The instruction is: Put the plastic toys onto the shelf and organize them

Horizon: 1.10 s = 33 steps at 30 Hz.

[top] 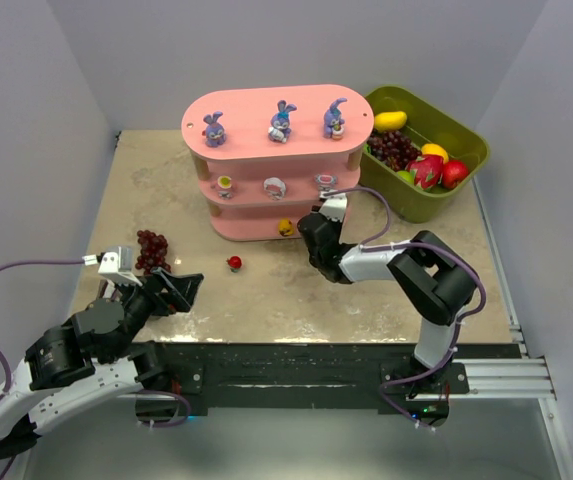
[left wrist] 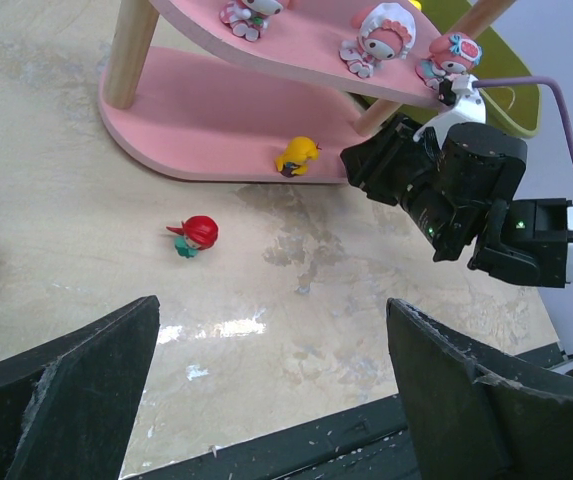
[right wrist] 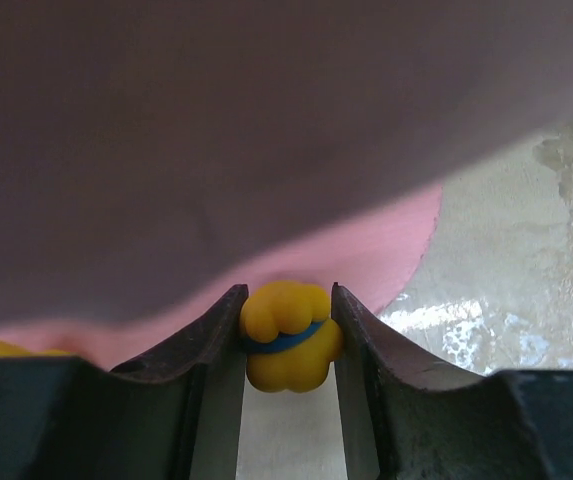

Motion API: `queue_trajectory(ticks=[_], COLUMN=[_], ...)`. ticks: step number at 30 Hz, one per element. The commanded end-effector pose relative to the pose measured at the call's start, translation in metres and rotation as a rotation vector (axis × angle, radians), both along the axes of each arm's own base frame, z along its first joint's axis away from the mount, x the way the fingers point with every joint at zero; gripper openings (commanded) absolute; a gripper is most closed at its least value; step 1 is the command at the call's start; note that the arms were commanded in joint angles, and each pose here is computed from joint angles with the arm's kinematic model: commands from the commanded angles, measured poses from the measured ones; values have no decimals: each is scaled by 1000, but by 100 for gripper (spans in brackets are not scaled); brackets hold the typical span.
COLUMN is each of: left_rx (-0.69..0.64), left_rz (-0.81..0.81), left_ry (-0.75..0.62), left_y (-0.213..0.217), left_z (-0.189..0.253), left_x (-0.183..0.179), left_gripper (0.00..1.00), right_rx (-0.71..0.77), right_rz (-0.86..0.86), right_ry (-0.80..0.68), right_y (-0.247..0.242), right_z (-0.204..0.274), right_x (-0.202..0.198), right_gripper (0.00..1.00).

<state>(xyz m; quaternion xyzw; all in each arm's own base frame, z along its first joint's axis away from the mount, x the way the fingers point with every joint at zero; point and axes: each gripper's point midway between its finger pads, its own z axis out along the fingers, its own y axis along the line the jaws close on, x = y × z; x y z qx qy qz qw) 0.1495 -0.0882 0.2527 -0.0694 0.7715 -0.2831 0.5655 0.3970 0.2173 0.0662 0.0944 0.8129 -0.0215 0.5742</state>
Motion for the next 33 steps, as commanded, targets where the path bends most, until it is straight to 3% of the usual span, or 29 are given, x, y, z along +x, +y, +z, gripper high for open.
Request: queue_trajectory(ticks=[1, 33], left_rx=[-12, -8], left_rz=[19, 24], left_ry=[-13, -5], left_y=[0, 0], left_z=[5, 4], left_x=[3, 4], left_gripper=[100, 100], right_rx=[21, -2], right_rz=[-3, -36], right_ry=[-37, -66], right_y=[3, -21], right_z=[12, 5], right_x=[14, -1], right_gripper=[0, 0])
